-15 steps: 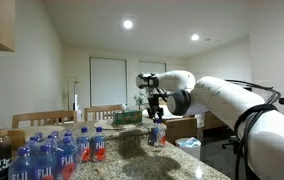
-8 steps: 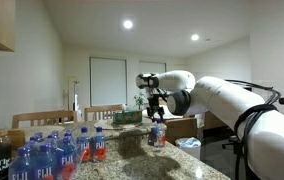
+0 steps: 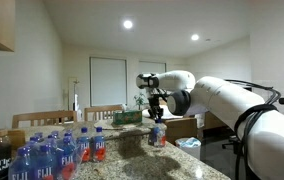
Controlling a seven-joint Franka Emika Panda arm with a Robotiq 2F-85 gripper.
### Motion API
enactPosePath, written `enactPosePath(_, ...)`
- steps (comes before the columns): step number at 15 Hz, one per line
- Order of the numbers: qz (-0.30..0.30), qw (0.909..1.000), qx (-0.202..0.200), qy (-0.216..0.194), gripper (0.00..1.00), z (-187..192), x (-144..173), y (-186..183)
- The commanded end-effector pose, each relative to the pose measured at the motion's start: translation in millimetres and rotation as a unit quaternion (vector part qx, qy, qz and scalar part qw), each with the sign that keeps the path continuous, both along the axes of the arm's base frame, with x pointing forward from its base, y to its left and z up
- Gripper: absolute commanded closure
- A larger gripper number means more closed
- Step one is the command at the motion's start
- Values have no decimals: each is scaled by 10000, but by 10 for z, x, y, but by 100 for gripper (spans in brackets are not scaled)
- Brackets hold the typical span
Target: Move the water bottles to the left
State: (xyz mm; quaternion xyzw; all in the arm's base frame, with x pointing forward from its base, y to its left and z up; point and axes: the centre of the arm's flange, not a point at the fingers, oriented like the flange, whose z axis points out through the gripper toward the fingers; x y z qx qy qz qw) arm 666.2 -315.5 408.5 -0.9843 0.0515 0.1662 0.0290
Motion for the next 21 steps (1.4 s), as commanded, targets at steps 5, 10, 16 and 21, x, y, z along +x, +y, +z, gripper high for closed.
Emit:
enactPosePath(5,96,9998,-126,96,91,-76,-146,120)
enactPosePath(10,11,10000,-18,28,91,-1,-232,338)
enactPosePath(16,-114,9999,44,-87,91,-105,-303,917)
enactPosePath(21,-281,9993,54,-230,91,-182,-173,1455)
